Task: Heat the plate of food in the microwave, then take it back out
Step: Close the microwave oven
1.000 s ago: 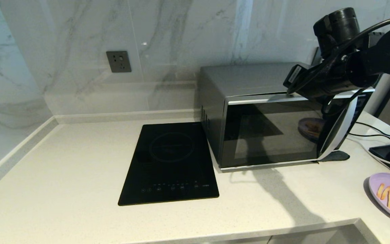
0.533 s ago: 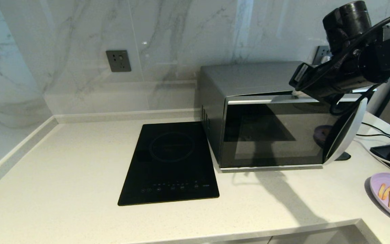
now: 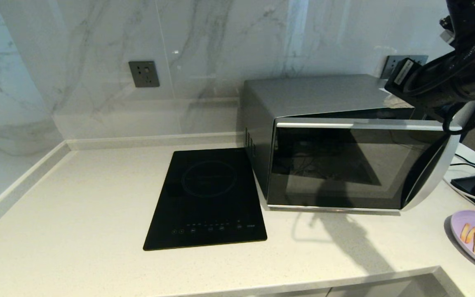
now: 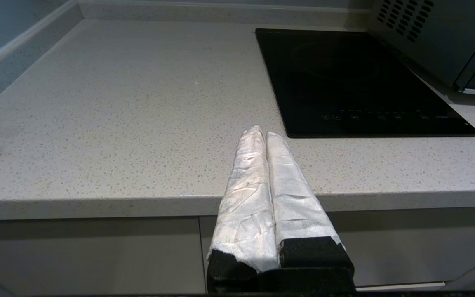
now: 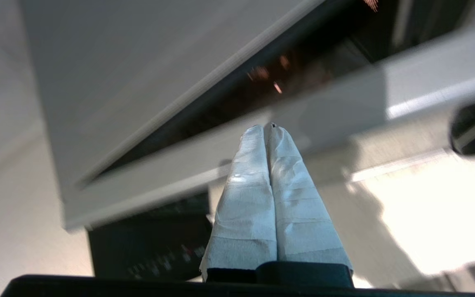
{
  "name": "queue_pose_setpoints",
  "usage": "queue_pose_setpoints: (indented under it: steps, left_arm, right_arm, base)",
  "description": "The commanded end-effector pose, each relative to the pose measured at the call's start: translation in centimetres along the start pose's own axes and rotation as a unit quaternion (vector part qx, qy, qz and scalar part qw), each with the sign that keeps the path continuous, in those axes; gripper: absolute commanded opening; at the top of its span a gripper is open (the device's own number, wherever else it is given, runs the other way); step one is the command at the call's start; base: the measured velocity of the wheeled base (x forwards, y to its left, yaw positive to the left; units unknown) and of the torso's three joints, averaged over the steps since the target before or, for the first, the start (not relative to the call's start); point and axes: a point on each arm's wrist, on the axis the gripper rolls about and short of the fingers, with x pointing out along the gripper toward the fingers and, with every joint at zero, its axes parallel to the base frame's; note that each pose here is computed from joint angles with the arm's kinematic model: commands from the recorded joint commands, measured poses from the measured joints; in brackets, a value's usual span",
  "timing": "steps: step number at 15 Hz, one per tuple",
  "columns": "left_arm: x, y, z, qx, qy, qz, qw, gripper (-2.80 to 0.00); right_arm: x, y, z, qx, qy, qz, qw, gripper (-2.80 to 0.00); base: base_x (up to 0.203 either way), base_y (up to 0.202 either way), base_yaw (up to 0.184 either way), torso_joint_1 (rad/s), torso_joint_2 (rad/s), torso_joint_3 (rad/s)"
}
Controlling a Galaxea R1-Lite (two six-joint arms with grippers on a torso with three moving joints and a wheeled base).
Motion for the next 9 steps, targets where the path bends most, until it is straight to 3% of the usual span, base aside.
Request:
queue_pose_setpoints:
  steps: [1, 6, 9]
  left_arm:
    - [0.0, 0.0, 0.0, -0.001, 0.001, 0.0, 1.0, -2.8]
    - [0.0, 0.0, 0.0, -0.001, 0.001, 0.0, 1.0, -2.8]
    - [0.0, 0.0, 0.0, -0.001, 0.001, 0.0, 1.0, -2.8]
  right_arm:
    - [-1.3, -0.9, -0.6, -0.007, 0.024, -0.018, 1.0, -2.8]
    - [-1.2, -2.2, -3.6, -0.042, 0.12, -0.055, 0.99, -2.8]
    - [0.3, -2.2, -4.3, -0.046, 0.137, -0.073, 0.987, -2.8]
  base:
    - [0.0, 0.0, 0.0, 0.0, 0.0, 0.0]
    - [0.0, 0.0, 0.0, 0.0, 0.0, 0.0]
    - [0.0, 0.0, 0.0, 0.0, 0.0, 0.0]
